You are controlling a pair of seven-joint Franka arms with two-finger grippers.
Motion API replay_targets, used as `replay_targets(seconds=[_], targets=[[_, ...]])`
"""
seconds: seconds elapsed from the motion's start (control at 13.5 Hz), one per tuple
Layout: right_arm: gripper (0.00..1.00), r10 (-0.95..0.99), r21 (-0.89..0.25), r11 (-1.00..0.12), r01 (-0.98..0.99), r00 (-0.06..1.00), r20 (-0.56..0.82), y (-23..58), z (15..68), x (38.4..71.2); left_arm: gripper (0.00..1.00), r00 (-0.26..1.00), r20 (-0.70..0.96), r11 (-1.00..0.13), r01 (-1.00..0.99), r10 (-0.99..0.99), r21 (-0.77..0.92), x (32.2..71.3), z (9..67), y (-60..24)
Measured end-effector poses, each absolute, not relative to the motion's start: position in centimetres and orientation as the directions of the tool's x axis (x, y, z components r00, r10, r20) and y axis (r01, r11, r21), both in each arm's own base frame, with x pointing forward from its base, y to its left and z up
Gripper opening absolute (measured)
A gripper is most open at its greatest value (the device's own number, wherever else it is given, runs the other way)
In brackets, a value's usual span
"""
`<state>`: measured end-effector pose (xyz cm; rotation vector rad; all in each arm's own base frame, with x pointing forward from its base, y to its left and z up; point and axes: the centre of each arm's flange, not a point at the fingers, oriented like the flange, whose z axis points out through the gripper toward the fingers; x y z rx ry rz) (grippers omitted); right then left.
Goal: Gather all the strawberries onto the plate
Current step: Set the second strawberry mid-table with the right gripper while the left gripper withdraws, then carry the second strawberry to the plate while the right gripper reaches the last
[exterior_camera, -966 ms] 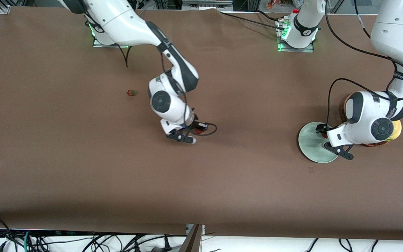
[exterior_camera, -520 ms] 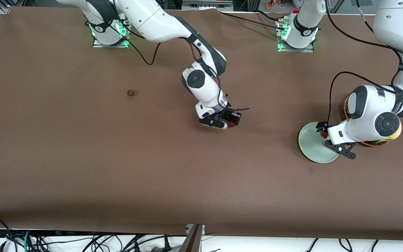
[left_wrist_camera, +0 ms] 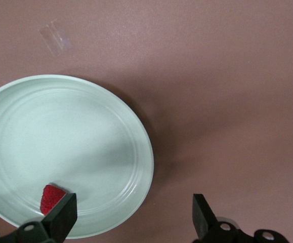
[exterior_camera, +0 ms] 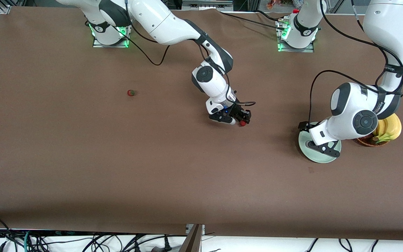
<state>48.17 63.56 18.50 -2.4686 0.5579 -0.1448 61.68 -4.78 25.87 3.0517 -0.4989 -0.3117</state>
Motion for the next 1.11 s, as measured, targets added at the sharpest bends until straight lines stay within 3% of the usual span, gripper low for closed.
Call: replay_targets(seconds=[0.3,0.37,0.74,1.11], targets=[[0.96,-0.404,-0.489,-0.790,-0.371,0.914,-0.040,61.1,23.3,52.6,1.00,0.953,-0.191,-0.972,-0.224,-0.234,0.074,61.5,26.1,-6.8],[1.00,-0.386,-0.460,-0.810,-0.363,0.921,-0.048,59.2,25.6,54.5,1.00,0.961,-0.193,-0.979,-0.182,-0.198,0.094,61.4,26.2,-7.4],[1.00,-0.217,-0.290,-0.925,-0.246,0.968,-0.127,47.3,34.0,61.6,1.00,0.980,-0.195,-0.989,0.058,0.031,0.135,60.8,25.8,-13.1],[1.00,-0.073,-0.081,-0.992,-0.094,0.971,-0.229,36.0,34.7,64.6,1.00,0.912,-0.160,-0.918,0.391,0.377,0.064,57.8,23.1,-25.4]])
